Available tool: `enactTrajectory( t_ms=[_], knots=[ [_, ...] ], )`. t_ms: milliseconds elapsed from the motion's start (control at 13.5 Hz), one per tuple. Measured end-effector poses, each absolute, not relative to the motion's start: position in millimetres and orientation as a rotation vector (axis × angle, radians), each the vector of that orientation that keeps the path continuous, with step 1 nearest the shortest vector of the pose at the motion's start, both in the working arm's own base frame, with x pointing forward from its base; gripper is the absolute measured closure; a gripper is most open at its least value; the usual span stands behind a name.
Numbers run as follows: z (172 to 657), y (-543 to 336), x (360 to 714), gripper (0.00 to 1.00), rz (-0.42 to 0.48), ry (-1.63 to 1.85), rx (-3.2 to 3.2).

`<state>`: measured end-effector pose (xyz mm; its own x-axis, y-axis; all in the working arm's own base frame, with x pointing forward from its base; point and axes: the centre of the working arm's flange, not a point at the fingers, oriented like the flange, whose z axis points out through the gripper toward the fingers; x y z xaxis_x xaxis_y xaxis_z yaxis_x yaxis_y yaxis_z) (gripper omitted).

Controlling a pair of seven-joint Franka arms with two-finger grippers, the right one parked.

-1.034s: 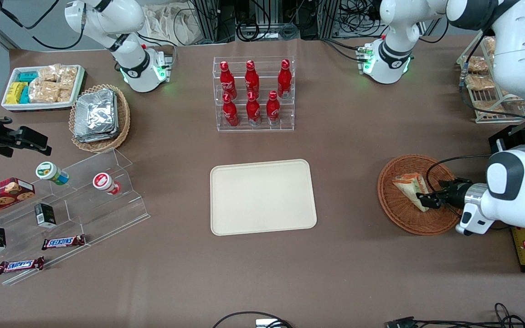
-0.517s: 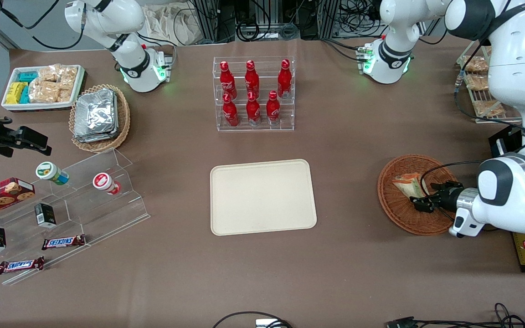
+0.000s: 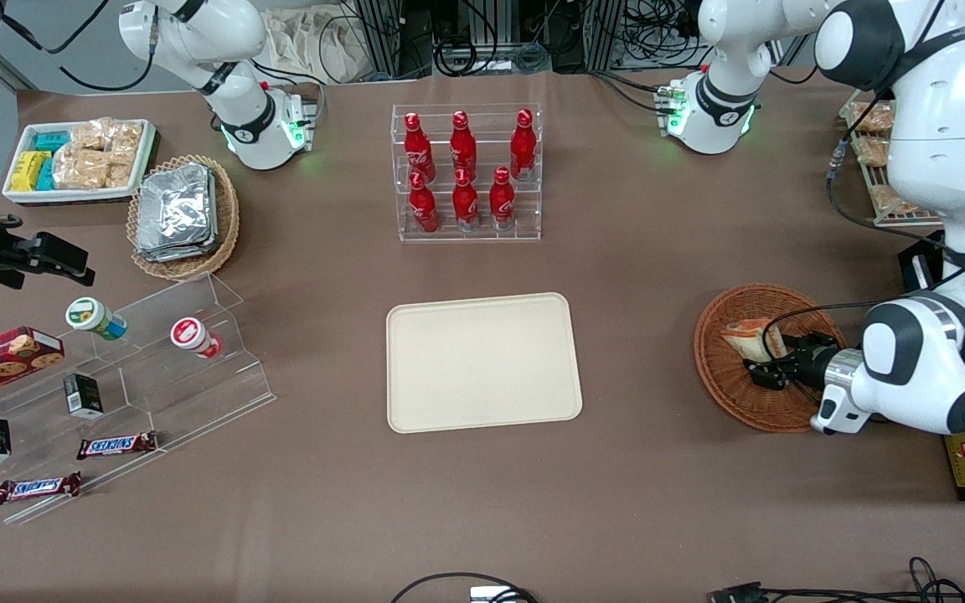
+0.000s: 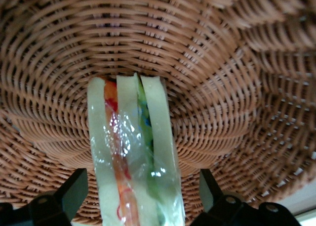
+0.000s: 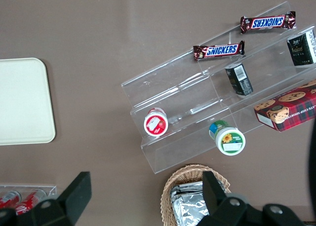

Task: Place sandwich from basket to tray
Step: 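Lower the open left gripper around the sandwich and close on it, then lift the sandwich with the left gripper and carry it over the cream tray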

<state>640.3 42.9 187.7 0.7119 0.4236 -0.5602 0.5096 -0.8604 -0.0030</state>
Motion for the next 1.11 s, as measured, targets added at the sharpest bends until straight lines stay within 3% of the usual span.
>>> enactTrajectory(
  t_ms=[148,221,443,664,738,1107],
  knots=[
    [181.2,42.5,637.9,0.03,-0.862,0.76,2.761],
    [181.3,42.5,637.9,0.1,-0.862,0.76,2.761],
    [185.1,42.8,639.5,0.45,-0.849,0.76,2.764],
    [200.3,43.5,644.0,0.71,-0.813,0.758,2.773],
    [210.4,43.2,645.8,0.75,-0.794,0.755,2.778],
    [287.7,10.0,650.1,0.74,-0.711,0.66,2.826]
  ],
)
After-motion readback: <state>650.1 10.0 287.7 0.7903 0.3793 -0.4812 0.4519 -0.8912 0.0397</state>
